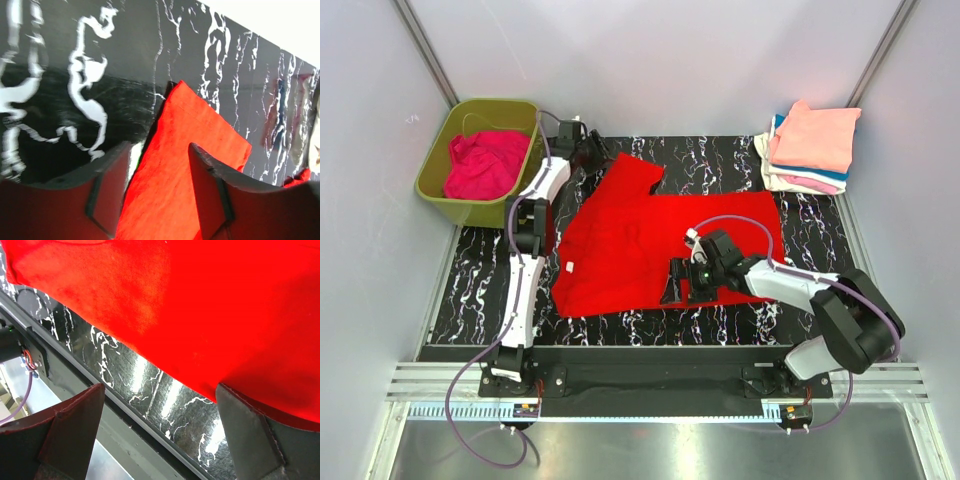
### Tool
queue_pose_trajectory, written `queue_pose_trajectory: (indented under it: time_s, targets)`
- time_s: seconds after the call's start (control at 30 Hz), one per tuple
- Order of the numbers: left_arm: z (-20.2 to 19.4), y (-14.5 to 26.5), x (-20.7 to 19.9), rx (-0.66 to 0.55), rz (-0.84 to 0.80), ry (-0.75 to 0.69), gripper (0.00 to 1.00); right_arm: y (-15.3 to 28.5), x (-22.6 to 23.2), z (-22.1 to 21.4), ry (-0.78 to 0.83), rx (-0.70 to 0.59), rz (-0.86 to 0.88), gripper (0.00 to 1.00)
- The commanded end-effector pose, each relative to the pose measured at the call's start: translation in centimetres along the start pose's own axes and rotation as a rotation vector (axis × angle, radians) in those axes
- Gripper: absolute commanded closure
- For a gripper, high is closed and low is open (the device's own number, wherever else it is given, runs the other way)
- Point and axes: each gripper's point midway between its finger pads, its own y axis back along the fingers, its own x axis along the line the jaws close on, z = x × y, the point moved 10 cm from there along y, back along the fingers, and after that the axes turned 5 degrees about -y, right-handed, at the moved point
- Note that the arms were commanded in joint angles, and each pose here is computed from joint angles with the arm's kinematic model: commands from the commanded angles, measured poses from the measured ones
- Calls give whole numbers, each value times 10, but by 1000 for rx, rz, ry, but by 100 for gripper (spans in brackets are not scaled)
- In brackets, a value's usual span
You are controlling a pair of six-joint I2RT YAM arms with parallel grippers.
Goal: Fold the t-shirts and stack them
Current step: Fold the tshirt
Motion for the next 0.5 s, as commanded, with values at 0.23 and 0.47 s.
queue_pose_trajectory:
  time_s: [0.23,0.47]
  targets:
    - [-21,-19,-20,30,-123,45,54,-3,7,15,23,-16,54,0]
    - [-14,-16,-21,-7,-105,6,82,-5,6,15,17,-7,54,0]
